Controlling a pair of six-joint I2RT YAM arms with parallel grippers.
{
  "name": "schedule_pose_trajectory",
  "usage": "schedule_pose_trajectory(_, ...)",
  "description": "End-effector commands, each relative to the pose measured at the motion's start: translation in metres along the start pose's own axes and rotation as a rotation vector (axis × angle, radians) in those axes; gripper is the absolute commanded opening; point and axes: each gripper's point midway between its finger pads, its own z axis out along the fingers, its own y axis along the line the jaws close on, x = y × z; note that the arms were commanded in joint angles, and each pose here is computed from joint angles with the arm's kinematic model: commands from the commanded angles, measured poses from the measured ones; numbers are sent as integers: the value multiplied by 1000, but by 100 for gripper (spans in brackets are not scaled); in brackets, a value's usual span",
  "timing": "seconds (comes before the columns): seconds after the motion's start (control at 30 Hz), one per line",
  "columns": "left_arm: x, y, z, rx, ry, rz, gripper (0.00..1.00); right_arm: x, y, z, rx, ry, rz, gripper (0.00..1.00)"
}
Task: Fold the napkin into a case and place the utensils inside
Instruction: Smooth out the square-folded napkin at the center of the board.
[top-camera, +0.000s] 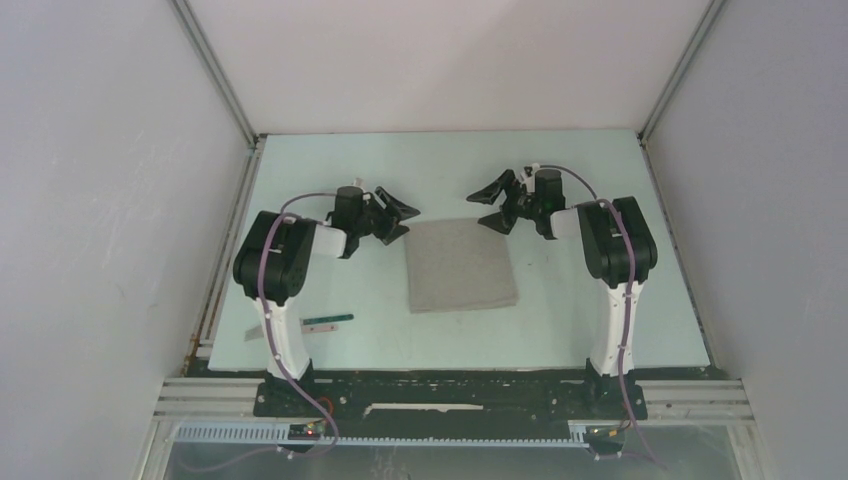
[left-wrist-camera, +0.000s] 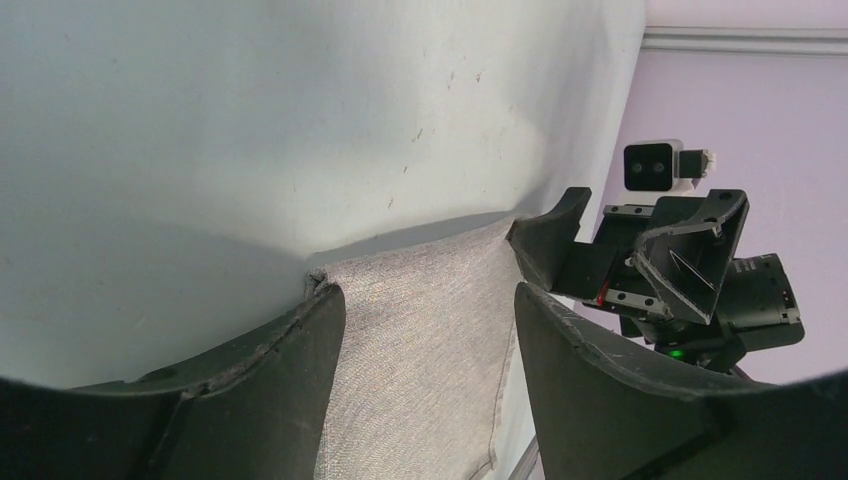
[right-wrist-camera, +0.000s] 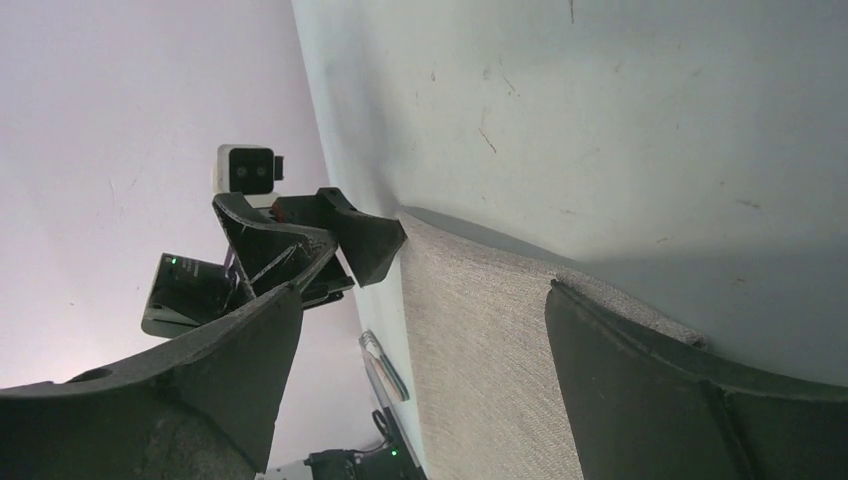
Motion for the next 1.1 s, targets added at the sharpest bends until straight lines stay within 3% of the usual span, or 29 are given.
schedule_pose_trajectory(0.0, -16, 30, -5, -85, -57, 6, 74, -17, -5, -5, -11, -50, 22, 100)
schedule_pose_trajectory(0.13, -38, 4, -29, -157, -107, 143, 76, -23, 0, -16, -19, -58, 5, 100)
schedule_pose_trajectory(0.27, -45, -48, -52, -66, -133, 176, 79, -22, 30, -25, -76, -49, -60, 100)
schedule_pose_trajectory(0.47, 9, -73, -41, 56, 9, 145, 81, -1, 69, -21, -95, -40, -153, 100)
schedule_pose_trajectory(0.57, 32, -62, -26, 81, 69, 89, 81, 15, 76, -4, -114, -16, -145, 100)
schedule_pose_trajectory(0.77, 36, -20, -8, 22, 69, 34, 78, 37, 55, 34, -125, 53, -67, 100)
schedule_pose_trajectory(1.07, 30, 51, -18, -129, 40, -74, 79, 4, -8, 16, 5, 22, -14, 100)
